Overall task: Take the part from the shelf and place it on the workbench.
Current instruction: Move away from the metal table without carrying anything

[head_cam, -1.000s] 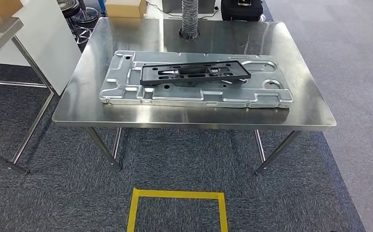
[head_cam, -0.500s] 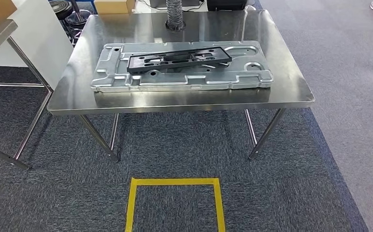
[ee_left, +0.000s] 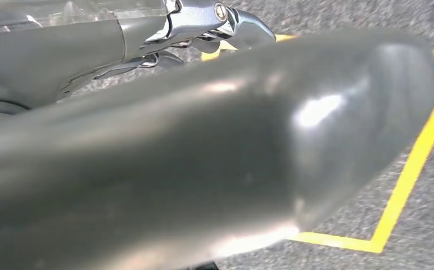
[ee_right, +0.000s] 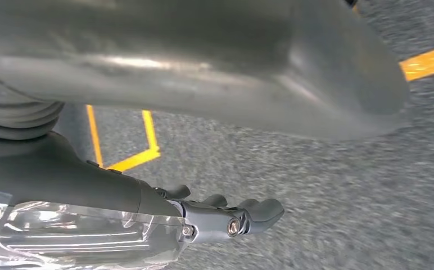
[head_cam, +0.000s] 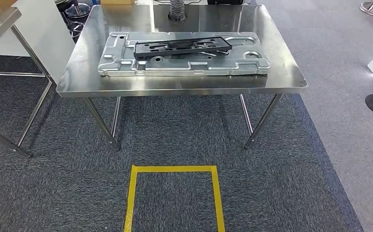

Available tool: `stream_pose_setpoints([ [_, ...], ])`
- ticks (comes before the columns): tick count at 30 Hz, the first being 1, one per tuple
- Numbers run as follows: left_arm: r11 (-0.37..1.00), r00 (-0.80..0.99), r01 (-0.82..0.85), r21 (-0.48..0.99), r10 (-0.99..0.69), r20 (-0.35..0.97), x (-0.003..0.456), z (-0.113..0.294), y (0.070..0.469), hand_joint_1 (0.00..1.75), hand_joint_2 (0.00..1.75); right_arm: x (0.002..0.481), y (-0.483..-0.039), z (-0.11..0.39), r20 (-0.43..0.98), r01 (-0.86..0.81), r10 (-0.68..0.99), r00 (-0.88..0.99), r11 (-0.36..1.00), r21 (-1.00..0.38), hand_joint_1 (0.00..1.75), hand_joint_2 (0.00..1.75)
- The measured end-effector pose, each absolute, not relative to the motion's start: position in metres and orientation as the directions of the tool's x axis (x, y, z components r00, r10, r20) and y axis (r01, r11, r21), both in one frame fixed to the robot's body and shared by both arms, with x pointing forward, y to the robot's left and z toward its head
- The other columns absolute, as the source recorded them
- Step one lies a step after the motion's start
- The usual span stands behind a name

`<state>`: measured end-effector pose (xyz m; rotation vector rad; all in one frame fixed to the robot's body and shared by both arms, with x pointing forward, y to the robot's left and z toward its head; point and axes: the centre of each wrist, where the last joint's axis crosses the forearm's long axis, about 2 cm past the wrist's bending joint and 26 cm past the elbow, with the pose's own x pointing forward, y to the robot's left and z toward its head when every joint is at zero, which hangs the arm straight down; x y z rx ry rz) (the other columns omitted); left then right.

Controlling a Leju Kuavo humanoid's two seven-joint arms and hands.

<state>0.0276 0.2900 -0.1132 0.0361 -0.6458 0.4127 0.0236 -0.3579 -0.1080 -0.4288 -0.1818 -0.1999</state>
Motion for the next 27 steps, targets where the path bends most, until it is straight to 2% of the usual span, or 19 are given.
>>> stream_pose_setpoints([
  [9,0.915,0.719,-0.393,-0.096,0.371,0.588,0.026,-0.113,0.288,0.0,0.0,0.026,-0.352,-0.109,0.194,0.164,-0.105,0.975,0.934,-0.317,0.0,0.0],
  [17,0.923,0.738,-0.377,-0.081,0.352,0.576,0.026,-0.113,0.287,0.0,0.0,0.027,-0.34,-0.111,0.264,0.146,-0.111,0.958,0.983,-0.115,0.0,0.0],
  [23,0.929,0.754,-0.363,-0.071,0.337,0.564,0.03,-0.113,0.29,0.0,0.0,0.03,-0.329,-0.112,0.274,0.159,-0.136,0.952,0.985,-0.062,0.0,0.0],
  [27,0.93,0.773,-0.364,-0.049,0.332,0.54,0.03,-0.113,0.291,0.0,0.0,0.03,-0.326,-0.112,0.257,0.17,-0.15,0.955,0.984,-0.054,0.0,1.75],
])
